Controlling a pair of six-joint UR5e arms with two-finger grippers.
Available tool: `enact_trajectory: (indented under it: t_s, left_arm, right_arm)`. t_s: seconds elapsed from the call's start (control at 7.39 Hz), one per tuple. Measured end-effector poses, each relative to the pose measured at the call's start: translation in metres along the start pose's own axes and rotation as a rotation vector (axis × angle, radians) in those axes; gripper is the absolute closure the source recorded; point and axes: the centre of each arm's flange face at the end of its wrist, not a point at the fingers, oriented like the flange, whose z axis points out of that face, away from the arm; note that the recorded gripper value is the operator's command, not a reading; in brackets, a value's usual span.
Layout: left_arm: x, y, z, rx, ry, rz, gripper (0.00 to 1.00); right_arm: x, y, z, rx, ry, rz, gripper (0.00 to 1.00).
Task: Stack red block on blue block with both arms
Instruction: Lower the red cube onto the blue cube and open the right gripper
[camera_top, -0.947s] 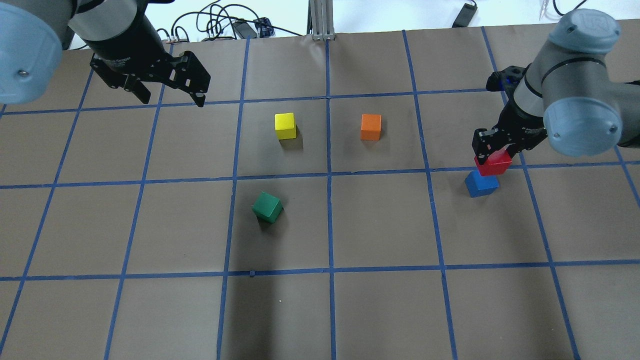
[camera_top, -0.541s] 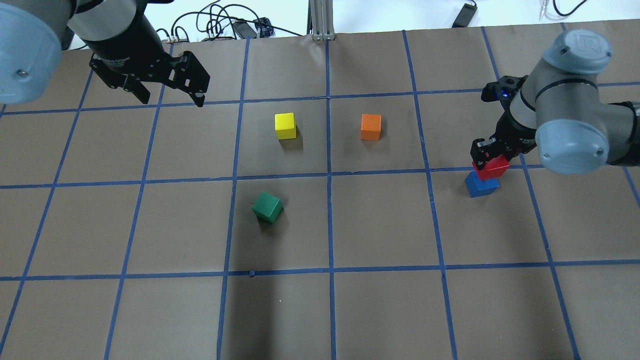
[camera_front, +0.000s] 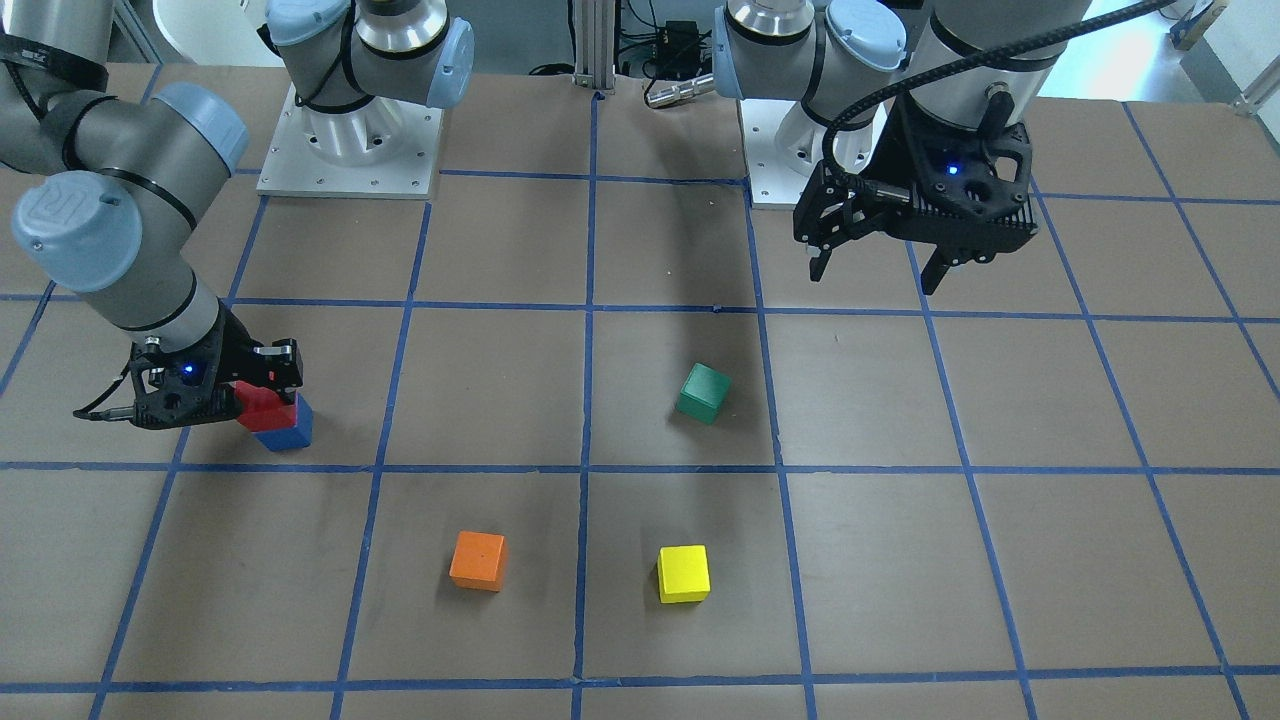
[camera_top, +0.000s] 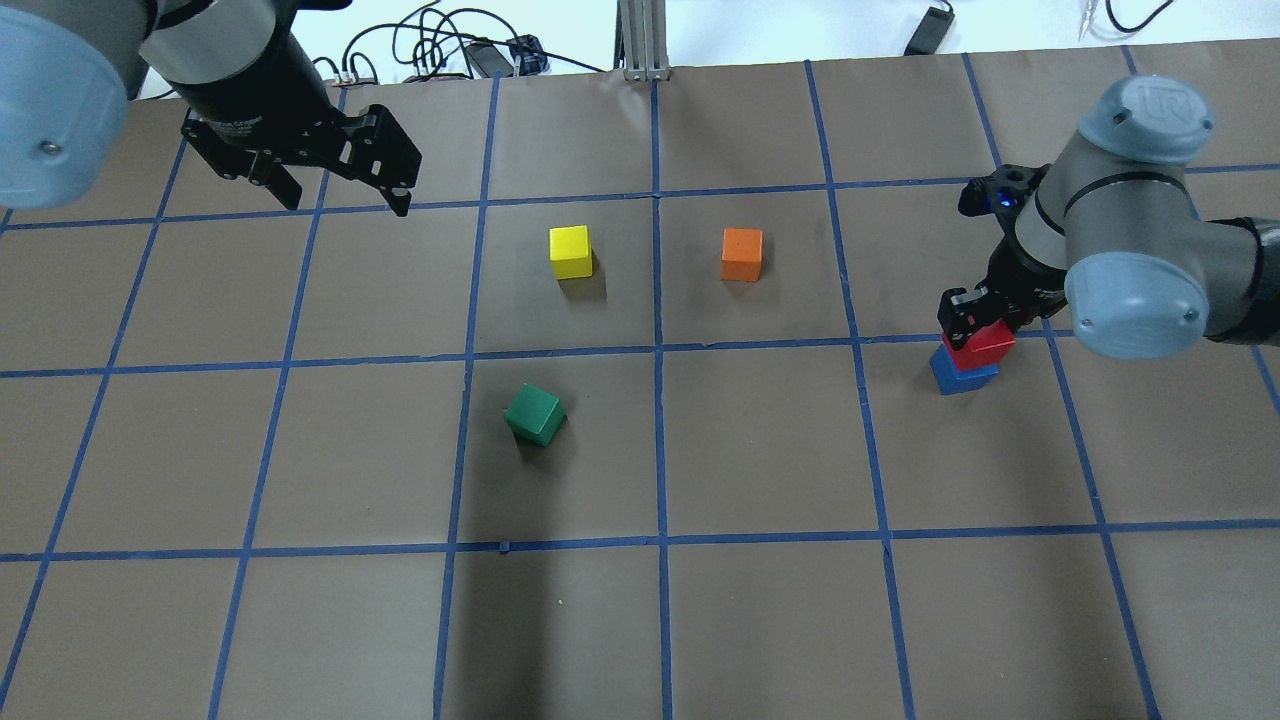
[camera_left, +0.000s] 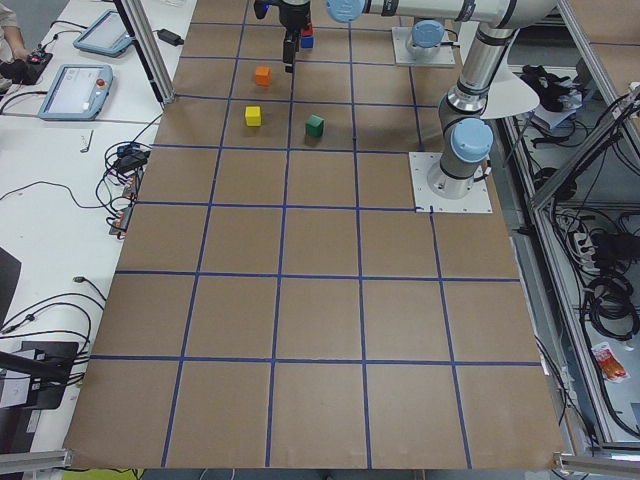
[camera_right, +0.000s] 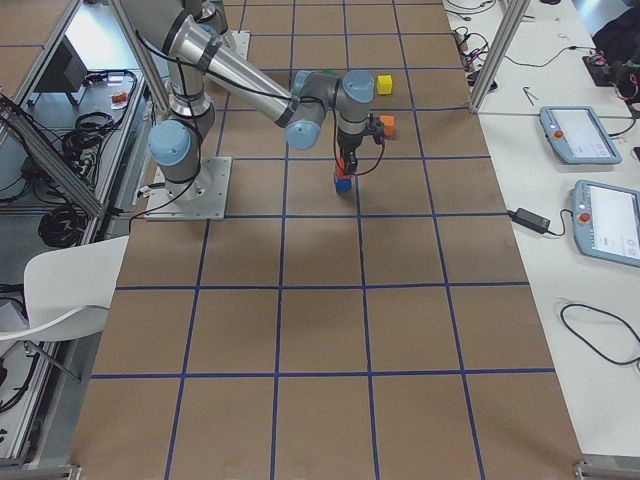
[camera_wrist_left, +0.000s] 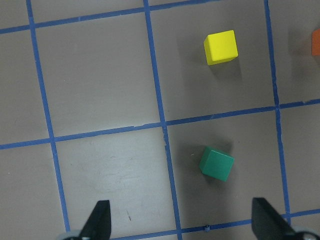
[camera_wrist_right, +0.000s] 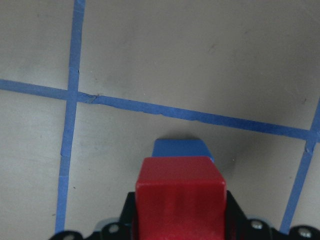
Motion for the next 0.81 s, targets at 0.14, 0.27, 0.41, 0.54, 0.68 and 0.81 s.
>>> enact_trajectory:
  t_s: [0.14, 0.27, 0.41, 0.54, 0.68, 0.81]
  left_arm:
    - [0.0000, 0.0000, -0.0004, 0.001, 0.001, 0.000, 0.00]
    - [-0.0003, -0.0001, -0.0006, 0.001, 0.001, -0.001, 0.00]
    - [-0.0004, -0.0002, -0.0006, 0.001, 0.001, -0.001, 0.00]
    - [-0.0003, -0.0002, -0.0006, 0.002, 0.000, -0.001, 0.00]
    - [0.0000, -0.0004, -0.0012, 0.003, 0.000, 0.000, 0.00]
    - [0.0000, -0.0005, -0.0010, 0.003, 0.000, 0.000, 0.00]
  right_arm:
    - [0.0043, 0.0007, 0.0005, -0.001, -0.001, 0.007, 1.00]
    - [0.0070, 0.0012, 0.0008, -0.001, -0.003, 0.012, 1.00]
    - [0.0076, 0.0013, 0.0010, 0.000, -0.008, 0.016, 1.00]
    - [0.0072, 0.0016, 0.0011, -0.001, -0.015, 0.017, 1.00]
    - [0.0070, 0.0018, 0.0013, -0.002, -0.019, 0.017, 0.82]
    - [0.0071, 0.0017, 0.0015, -0.002, -0.020, 0.015, 0.40]
